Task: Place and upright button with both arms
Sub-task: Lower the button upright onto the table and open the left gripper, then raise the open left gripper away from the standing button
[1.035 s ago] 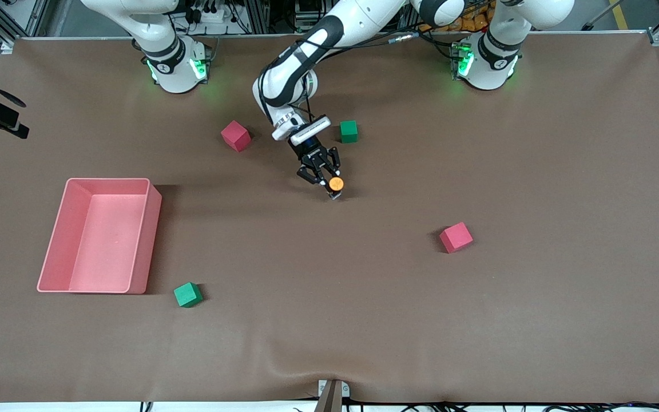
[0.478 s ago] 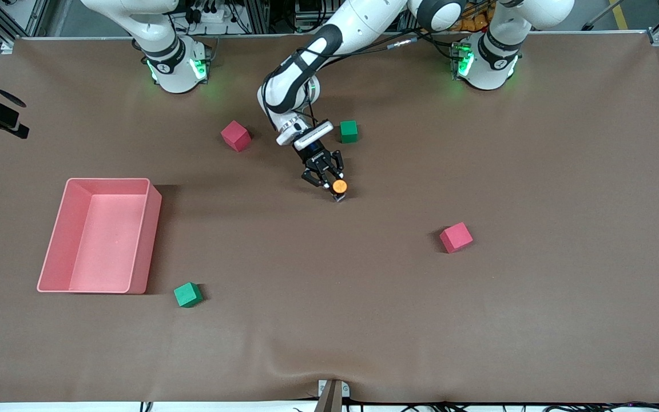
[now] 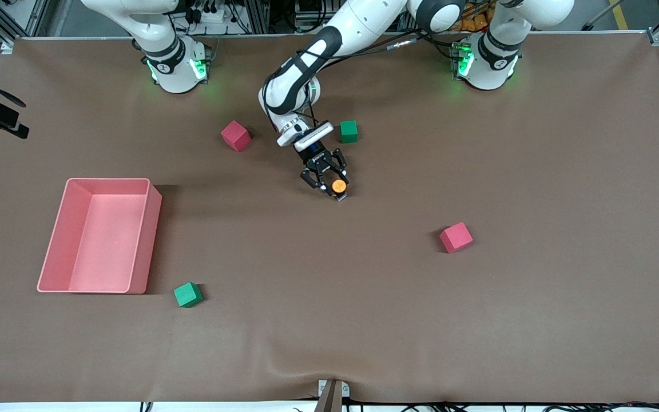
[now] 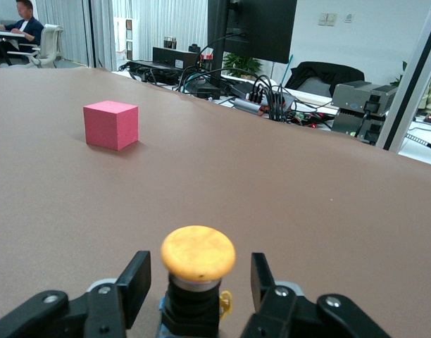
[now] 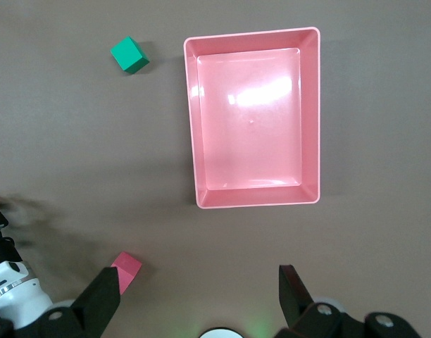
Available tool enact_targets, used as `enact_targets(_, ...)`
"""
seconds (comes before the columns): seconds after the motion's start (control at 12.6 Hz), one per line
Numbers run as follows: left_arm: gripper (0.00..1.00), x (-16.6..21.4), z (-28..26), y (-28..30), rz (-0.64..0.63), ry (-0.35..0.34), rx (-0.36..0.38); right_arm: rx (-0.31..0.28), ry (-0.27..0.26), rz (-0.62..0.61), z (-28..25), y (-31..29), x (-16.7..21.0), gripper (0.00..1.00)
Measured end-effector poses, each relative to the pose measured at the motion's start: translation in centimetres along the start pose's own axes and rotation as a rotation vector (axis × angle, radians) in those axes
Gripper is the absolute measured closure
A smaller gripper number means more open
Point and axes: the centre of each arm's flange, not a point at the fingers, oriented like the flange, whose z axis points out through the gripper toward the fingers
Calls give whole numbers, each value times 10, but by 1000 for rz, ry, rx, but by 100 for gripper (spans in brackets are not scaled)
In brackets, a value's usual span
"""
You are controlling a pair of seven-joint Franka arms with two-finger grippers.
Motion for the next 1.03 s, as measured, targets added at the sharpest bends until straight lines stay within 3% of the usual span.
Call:
enact_targets(0.32,33,7,-8,6,69,-11,-9,0,0,0,0,0,0,0)
enact_targets(0.8,31,54,-51,26,193,-73,-48,0,0,0,0,0,0,0)
enact_targets(1.03,30,119,-77,46,345,-196,-24,0,-1,0,0,0,0,0)
